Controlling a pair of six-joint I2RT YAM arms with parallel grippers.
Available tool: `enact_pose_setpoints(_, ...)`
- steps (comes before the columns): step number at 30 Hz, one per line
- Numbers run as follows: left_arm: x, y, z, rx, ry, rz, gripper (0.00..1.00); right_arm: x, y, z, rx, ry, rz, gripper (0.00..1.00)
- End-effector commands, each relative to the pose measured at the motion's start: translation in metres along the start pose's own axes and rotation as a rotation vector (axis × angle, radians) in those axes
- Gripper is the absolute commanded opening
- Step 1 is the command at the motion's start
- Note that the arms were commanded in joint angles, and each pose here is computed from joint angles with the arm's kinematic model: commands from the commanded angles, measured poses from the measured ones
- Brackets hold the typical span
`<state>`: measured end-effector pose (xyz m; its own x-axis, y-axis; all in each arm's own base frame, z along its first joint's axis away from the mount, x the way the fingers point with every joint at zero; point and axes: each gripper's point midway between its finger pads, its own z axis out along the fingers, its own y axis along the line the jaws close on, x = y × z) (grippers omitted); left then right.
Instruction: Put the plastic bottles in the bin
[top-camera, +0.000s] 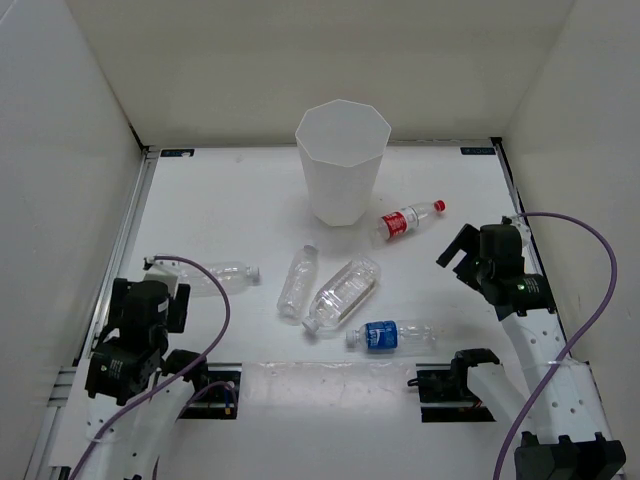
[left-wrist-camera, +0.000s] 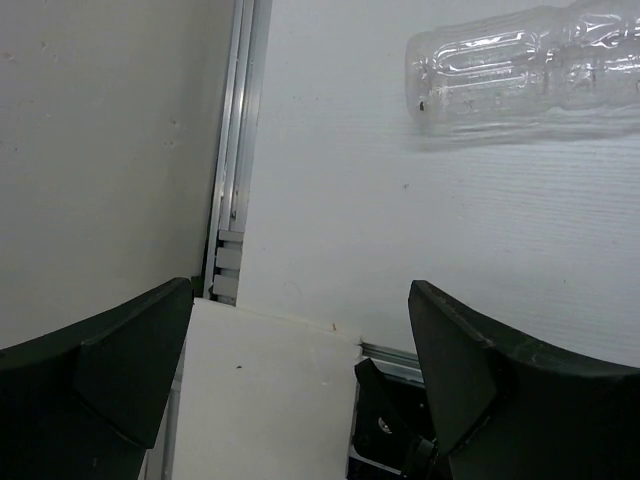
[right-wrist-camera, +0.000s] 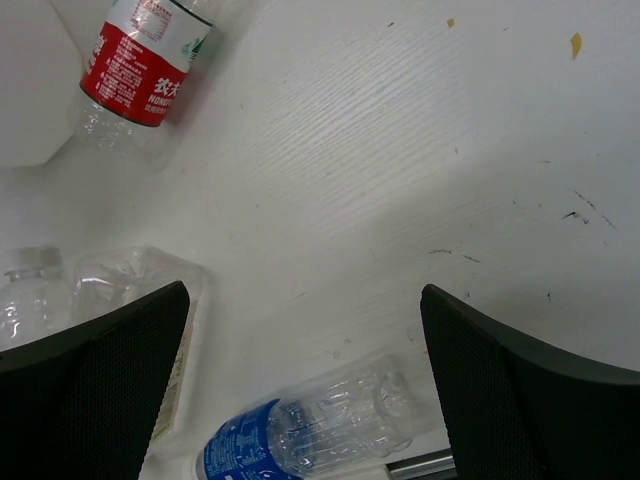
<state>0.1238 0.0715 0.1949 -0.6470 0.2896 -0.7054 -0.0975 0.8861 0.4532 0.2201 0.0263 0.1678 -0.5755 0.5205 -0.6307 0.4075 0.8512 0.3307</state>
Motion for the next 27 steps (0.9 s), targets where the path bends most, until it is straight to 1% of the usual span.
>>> enact_pose_setpoints(1, -0.011, 0.004, -0.006, -0.005, -0.032, -0.066, 1.00, 0.002, 0.003, -0.002, -0.022, 0.007, -0.012, 1.00)
enact_pose_setpoints(3, -0.010, 0.006, -0.003, -0.031, 0.001, -0.081, 1.00, 0.002, 0.003, -0.002, -0.022, 0.007, -0.012, 1.00)
enact_pose_setpoints(6, 0.002, 0.010, 0.014, -0.117, 0.084, -0.033, 1.00, 0.002, 0.004, 0.001, -0.013, 0.019, -0.004, 1.00)
enact_pose_setpoints(7, 0.007, 0.026, 0.016, -0.231, 0.104, -0.035, 1.00, -0.001, 0.007, 0.000, -0.014, 0.018, 0.012, 1.00)
enact_pose_setpoints(9, 0.021, 0.026, 0.024, -0.276, 0.170, -0.003, 1.00, -0.001, 0.013, 0.006, 0.008, 0.043, 0.112, 1.00)
enact_pose_setpoints(10, 0.024, 0.018, 0.028, -0.233, 0.184, 0.022, 1.00, -0.006, 0.018, 0.010, 0.004, 0.037, 0.152, 1.00)
enact_pose_setpoints(12, 0.023, 0.010, 0.030, -0.176, 0.179, 0.033, 1.00, -0.010, 0.038, 0.025, -0.024, 0.082, 0.223, 1.00)
enact_pose_setpoints(13, 0.023, 0.007, 0.031, -0.157, 0.178, 0.040, 1.00, -0.021, 0.054, 0.028, -0.059, 0.077, 0.252, 1.00)
enact_pose_setpoints(14, 0.018, 0.003, 0.030, -0.128, 0.162, 0.030, 1.00, -0.018, 0.055, 0.045, -0.010, 0.125, 0.271, 1.00)
enact_pose_setpoints(15, 0.015, 0.002, 0.029, -0.113, 0.153, 0.034, 1.00, -0.022, 0.061, 0.052, 0.006, 0.139, 0.296, 1.00)
enact_pose_setpoints(17, 0.009, -0.002, 0.029, -0.077, 0.129, 0.033, 1.00, -0.032, 0.071, 0.074, 0.062, 0.163, 0.294, 1.00)
enact_pose_setpoints(18, 0.006, -0.003, 0.030, -0.070, 0.117, 0.036, 1.00, -0.034, 0.079, 0.081, 0.059, 0.185, 0.294, 1.00)
enact_pose_setpoints(20, 0.006, -0.007, 0.035, -0.054, 0.130, 0.057, 1.00, -0.052, 0.096, 0.105, 0.059, 0.190, 0.257, 1.00)
enact_pose_setpoints(22, 0.007, -0.009, 0.038, -0.053, 0.129, 0.067, 1.00, -0.058, 0.100, 0.121, 0.099, 0.199, 0.250, 1.00)
enact_pose_setpoints(23, 0.010, -0.012, 0.042, -0.051, 0.142, 0.075, 1.00, -0.050, 0.092, 0.143, 0.161, 0.245, 0.266, 1.00)
enact_pose_setpoints(24, 0.010, -0.012, 0.042, -0.051, 0.142, 0.075, 1.00, -0.060, 0.099, 0.148, 0.149, 0.257, 0.281, 1.00)
enact_pose_setpoints(25, 0.013, -0.013, 0.043, -0.048, 0.152, 0.093, 1.00, -0.059, 0.101, 0.156, 0.152, 0.286, 0.300, 1.00)
enact_pose_setpoints(26, 0.014, -0.011, 0.043, -0.055, 0.157, 0.087, 1.00, -0.050, 0.097, 0.177, 0.181, 0.333, 0.305, 1.00)
enact_pose_setpoints(27, 0.018, -0.011, 0.044, -0.059, 0.169, 0.086, 1.00, -0.056, 0.102, 0.180, 0.196, 0.343, 0.318, 1.00)
